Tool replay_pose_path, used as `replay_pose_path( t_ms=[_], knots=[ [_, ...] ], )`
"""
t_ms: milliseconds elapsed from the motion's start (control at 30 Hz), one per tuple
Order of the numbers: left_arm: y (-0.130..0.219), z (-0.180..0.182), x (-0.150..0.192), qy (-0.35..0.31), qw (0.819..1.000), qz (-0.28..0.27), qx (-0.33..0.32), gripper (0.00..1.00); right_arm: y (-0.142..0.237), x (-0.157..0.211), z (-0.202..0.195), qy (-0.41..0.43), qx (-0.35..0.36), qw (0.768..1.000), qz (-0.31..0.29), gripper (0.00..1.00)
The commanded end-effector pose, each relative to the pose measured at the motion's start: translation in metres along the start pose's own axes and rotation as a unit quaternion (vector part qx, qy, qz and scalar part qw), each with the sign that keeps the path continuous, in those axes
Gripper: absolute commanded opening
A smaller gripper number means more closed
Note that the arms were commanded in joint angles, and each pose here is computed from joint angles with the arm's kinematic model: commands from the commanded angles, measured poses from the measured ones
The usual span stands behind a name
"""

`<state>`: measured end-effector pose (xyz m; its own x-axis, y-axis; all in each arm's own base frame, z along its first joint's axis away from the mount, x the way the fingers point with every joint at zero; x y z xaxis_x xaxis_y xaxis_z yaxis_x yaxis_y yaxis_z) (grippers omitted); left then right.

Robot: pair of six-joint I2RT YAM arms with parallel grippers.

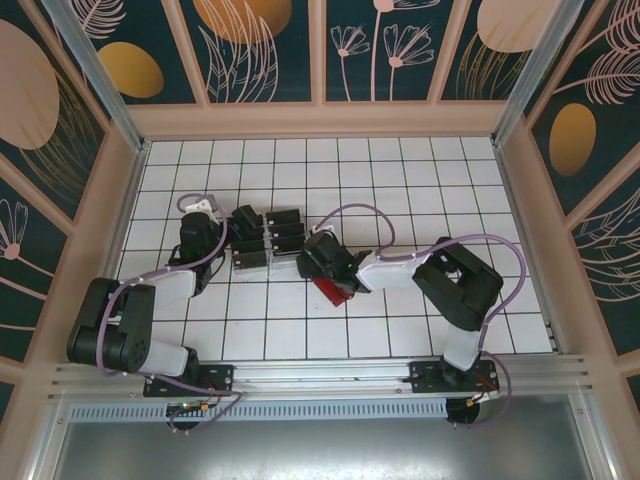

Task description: Put the credit cards into the card holder

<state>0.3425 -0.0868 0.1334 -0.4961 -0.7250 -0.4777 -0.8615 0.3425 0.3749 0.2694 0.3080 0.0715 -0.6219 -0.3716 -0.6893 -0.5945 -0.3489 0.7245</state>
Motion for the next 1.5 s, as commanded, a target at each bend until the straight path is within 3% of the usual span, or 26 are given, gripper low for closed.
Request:
replay_pose_path(
  t_ms=[0,567,967,1133,1467],
  knots=[
    [-0.008,-0.022,-0.002,0.0,0.999,0.0,0.041,0.99,0.0,-0.017,-0.013,-0.008,0.023,0.999,-0.025,0.78],
    [-0.069,-0.086,0.041,-0.02,0.995,0.042,0.086,0.99,-0.001,-0.01,-0.092,-0.059,0.086,0.994,-0.011,0.79],
    [-0.134,-0.147,0.102,-0.034,0.987,0.095,0.124,0.99,0.025,0.017,-0.154,-0.108,0.128,0.986,-0.005,0.78],
    [-0.143,-0.16,0.11,-0.036,0.986,0.101,0.13,0.99,0.033,0.022,-0.173,-0.12,0.134,0.984,-0.002,0.79],
    [-0.132,-0.151,0.097,-0.044,0.994,0.063,0.078,0.99,0.079,0.011,-0.162,-0.132,0.087,0.987,-0.037,0.79]
  ],
)
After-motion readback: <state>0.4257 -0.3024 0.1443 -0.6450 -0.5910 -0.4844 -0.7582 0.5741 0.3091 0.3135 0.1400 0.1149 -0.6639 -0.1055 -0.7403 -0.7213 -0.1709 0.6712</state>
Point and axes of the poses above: each hand's point on the last joint's axis, 136 mm out from that joint toward the fingers, its own y axis back along the fingers, its own z axis along the line the jaws close on, x = y × z, the point moved 5 cm from there along y, back along the fingers, and after that the axes turned 14 degrees about y, right-handed, at the moved point
